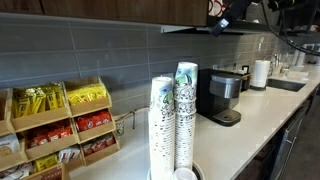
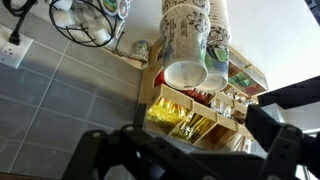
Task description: Stack the coffee cup on top of the right stacked cups
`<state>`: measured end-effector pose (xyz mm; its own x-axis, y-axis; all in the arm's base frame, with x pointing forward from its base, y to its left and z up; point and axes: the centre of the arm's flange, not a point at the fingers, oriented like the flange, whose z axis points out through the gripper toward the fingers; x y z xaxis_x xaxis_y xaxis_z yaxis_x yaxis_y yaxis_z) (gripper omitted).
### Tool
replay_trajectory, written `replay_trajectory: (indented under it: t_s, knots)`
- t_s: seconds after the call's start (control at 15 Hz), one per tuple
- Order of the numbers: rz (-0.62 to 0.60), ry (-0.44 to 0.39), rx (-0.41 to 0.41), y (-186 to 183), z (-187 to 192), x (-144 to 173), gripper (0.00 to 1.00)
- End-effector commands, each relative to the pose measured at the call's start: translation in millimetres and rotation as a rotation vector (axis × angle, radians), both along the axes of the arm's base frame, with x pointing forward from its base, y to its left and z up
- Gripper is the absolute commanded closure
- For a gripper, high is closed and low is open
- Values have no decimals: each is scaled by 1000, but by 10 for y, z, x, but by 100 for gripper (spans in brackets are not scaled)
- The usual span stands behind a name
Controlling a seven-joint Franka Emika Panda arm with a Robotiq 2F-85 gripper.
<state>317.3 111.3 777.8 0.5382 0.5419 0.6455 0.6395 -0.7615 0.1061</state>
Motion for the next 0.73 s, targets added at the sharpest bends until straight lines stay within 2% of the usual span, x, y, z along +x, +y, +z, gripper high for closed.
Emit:
replay_trajectory:
  t_s: [0.0,0.33,0.4,0.67]
  knots:
    - [-20,76,-45,3,116,-52,0]
    - [-55,99,-86,-14,133,-79,0]
    - [-39,73,-65,0,96,-93,0]
    - [-47,74,-72,-4,97,-73,0]
